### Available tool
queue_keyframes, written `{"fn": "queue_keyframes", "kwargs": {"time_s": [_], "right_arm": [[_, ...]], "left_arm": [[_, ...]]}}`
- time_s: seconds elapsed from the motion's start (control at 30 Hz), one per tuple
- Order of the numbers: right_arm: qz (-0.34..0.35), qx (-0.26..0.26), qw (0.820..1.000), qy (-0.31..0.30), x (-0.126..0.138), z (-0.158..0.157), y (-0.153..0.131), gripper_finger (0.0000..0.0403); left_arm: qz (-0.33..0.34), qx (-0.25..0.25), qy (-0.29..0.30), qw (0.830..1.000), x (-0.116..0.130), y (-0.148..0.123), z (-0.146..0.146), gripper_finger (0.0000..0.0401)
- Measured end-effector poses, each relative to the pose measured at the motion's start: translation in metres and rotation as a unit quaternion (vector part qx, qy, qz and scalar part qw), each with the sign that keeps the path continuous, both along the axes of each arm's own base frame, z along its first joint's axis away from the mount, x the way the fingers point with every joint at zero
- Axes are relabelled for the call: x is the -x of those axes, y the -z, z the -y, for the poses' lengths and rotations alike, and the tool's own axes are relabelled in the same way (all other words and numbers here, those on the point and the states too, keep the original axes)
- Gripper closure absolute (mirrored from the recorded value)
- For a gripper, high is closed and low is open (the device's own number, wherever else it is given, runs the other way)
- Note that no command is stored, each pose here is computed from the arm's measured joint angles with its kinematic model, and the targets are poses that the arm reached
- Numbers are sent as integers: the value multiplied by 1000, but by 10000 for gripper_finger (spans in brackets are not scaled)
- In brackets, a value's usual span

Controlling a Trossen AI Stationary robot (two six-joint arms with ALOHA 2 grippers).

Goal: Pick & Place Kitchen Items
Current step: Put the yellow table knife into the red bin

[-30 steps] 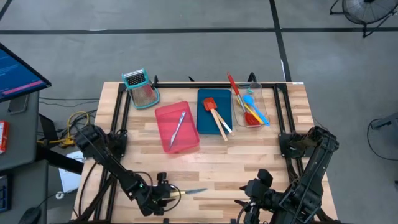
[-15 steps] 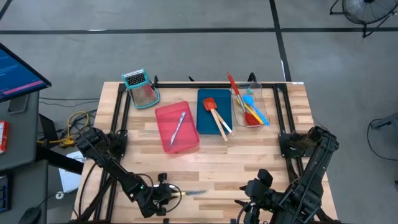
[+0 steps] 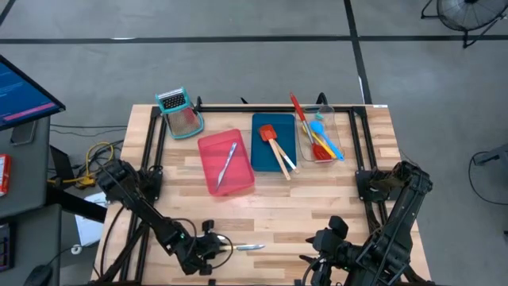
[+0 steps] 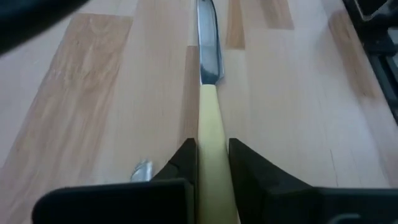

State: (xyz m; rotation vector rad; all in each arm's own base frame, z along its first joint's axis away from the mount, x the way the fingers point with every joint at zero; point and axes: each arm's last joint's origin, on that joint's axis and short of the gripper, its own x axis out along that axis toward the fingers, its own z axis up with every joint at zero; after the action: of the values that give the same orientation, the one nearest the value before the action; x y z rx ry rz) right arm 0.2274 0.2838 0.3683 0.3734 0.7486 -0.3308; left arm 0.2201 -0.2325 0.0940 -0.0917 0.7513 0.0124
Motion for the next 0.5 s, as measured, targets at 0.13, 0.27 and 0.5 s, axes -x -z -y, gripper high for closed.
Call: {"fn": "queue_keyframes", "kwargs": {"time_s": [0.13,0.27,0.5], "right_arm": [[0,0,1000,0,0,0,0,187],[0,2,1000,-1,0,0,0,187],[2,5,1000,-1,0,0,0,187]], "left_arm": [[10,-1,14,1000,0,-21,-6,359],[62,16,21,998,-4,-58,-13,358],[117,41,3,992,2,-117,-42,357]]}}
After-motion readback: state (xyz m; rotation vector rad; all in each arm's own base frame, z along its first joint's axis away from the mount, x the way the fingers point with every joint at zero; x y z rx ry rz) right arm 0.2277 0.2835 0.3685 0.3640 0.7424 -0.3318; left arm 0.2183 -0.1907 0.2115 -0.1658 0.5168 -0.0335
